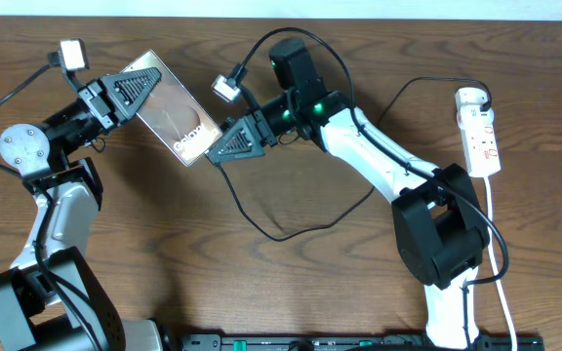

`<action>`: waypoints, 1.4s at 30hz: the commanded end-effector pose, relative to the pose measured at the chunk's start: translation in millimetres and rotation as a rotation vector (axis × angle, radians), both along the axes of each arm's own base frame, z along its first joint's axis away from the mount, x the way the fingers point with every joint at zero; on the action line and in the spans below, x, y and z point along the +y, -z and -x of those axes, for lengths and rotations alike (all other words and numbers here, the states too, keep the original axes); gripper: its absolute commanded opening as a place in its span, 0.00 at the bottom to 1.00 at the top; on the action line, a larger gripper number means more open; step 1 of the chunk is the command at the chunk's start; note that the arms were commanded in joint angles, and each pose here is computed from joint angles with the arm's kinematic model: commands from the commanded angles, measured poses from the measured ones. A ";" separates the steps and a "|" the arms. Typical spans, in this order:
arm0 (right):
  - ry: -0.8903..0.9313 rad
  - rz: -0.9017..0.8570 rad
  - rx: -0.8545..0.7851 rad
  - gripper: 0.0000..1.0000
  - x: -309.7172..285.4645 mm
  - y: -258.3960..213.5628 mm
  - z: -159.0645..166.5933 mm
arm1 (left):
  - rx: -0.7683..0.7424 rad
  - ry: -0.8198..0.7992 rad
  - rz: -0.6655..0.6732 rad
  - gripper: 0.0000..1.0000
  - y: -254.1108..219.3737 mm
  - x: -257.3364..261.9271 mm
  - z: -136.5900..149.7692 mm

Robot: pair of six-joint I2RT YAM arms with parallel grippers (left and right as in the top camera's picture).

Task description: Plug charger to phone and switch on socket

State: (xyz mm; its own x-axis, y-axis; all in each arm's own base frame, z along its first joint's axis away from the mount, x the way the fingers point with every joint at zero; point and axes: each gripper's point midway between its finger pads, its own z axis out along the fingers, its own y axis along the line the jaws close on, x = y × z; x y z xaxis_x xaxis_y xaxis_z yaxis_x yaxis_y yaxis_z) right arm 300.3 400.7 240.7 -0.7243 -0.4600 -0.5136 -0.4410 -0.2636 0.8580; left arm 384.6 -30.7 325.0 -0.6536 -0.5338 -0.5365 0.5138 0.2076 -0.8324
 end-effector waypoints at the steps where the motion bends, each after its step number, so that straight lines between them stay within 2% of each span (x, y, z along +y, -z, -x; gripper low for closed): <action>1: -0.003 -0.037 -0.044 0.99 -5.8 -22.6 1.2 | -0.031 -0.014 -0.008 0.07 -9.8 4.4 0.9; 10: 0.034 -0.060 -0.084 0.99 -16.5 -24.9 -14.2 | -0.029 -0.106 -0.009 0.07 -9.6 40.1 0.2; 14: 0.100 -0.058 -0.107 0.99 -30.1 -24.5 -35.6 | -0.013 -0.153 -0.002 0.07 -7.9 58.6 0.1; 19: 0.284 0.014 -0.132 0.99 -47.8 -11.3 -78.7 | 0.043 -0.185 0.035 0.07 -5.0 74.0 0.0; 22: 0.445 0.146 -0.134 0.99 -60.6 15.9 -108.1 | 0.052 -0.175 0.035 0.07 -4.0 72.8 1.1; 24: 0.560 0.318 -0.133 0.99 -76.5 49.5 -123.9 | 0.055 -0.167 0.031 0.08 -3.2 71.7 2.0; 28: 0.655 0.603 -0.175 0.99 -114.8 82.9 -132.7 | 0.039 -0.144 -0.003 0.07 -0.5 68.2 5.2; 31: 0.725 0.732 -0.245 0.99 -135.7 72.9 -142.5 | 0.028 -0.113 -0.043 0.07 5.2 64.0 8.8; 35: 0.866 0.865 -0.381 0.99 -160.5 34.8 -158.4 | 0.094 -0.106 -0.032 0.07 27.2 65.0 6.5; 42: 1.040 0.902 -0.556 0.99 -178.9 -37.3 -159.3 | 0.337 -0.220 0.007 0.07 123.1 71.8 4.1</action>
